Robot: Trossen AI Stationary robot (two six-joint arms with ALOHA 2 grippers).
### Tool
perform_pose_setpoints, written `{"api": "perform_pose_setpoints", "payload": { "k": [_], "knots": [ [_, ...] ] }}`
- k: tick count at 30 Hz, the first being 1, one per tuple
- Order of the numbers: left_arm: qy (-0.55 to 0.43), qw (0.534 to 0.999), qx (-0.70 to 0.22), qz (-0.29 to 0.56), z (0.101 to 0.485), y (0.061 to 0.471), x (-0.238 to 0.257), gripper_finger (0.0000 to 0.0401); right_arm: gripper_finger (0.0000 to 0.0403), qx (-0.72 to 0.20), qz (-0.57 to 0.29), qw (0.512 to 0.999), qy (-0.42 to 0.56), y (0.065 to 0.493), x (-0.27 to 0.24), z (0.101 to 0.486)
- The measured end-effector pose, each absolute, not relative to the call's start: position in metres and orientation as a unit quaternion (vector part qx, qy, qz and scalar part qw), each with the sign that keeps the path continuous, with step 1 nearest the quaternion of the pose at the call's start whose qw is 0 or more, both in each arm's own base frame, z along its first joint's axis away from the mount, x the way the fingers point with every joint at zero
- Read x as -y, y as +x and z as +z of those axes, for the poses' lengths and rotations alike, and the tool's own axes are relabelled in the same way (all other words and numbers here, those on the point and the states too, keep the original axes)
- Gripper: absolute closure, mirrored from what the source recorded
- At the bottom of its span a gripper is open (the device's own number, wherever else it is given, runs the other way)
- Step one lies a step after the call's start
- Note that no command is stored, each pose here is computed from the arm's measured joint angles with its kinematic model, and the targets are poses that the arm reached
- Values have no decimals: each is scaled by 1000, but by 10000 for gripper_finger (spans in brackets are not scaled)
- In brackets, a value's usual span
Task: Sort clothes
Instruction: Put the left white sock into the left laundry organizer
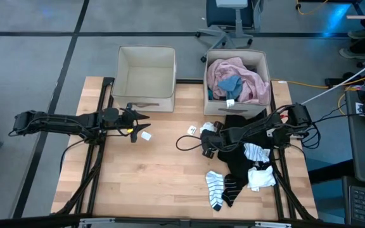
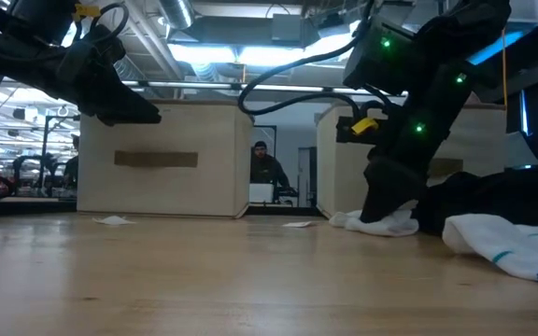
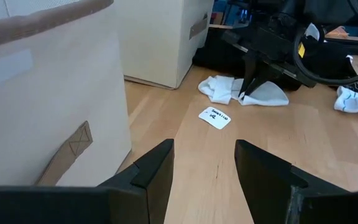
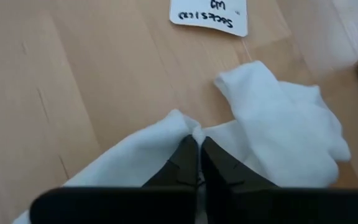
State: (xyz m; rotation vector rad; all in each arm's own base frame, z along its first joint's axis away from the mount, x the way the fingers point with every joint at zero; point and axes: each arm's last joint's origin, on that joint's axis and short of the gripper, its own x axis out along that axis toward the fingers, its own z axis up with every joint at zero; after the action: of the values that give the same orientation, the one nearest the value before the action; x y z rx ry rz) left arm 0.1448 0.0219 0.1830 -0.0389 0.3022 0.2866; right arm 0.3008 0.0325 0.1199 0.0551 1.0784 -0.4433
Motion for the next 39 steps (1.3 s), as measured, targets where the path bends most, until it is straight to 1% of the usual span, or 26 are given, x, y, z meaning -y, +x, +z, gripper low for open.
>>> {"api": "perform_pose_setpoints", "payload": {
  "k": [5, 17, 28, 34, 39],
  "knots": [
    [-20, 978, -150, 142, 183, 145, -22, 239, 399, -502, -192, 843, 9, 310, -34, 133],
    [-19, 978, -153, 142, 183, 145, -22, 239, 399, -427, -151, 890, -55, 351, -39, 191],
    [-18, 977, -157, 142, 182, 144, -22, 239, 399, -368, -153, 909, -122, 373, -40, 239],
    [-18, 977, -157, 142, 182, 144, -22, 239, 399, -319, -166, 914, -185, 386, -39, 280],
    [-18, 977, -157, 142, 182, 144, -22, 239, 399, -265, -197, 918, -221, 396, -19, 319]
  ]
}}
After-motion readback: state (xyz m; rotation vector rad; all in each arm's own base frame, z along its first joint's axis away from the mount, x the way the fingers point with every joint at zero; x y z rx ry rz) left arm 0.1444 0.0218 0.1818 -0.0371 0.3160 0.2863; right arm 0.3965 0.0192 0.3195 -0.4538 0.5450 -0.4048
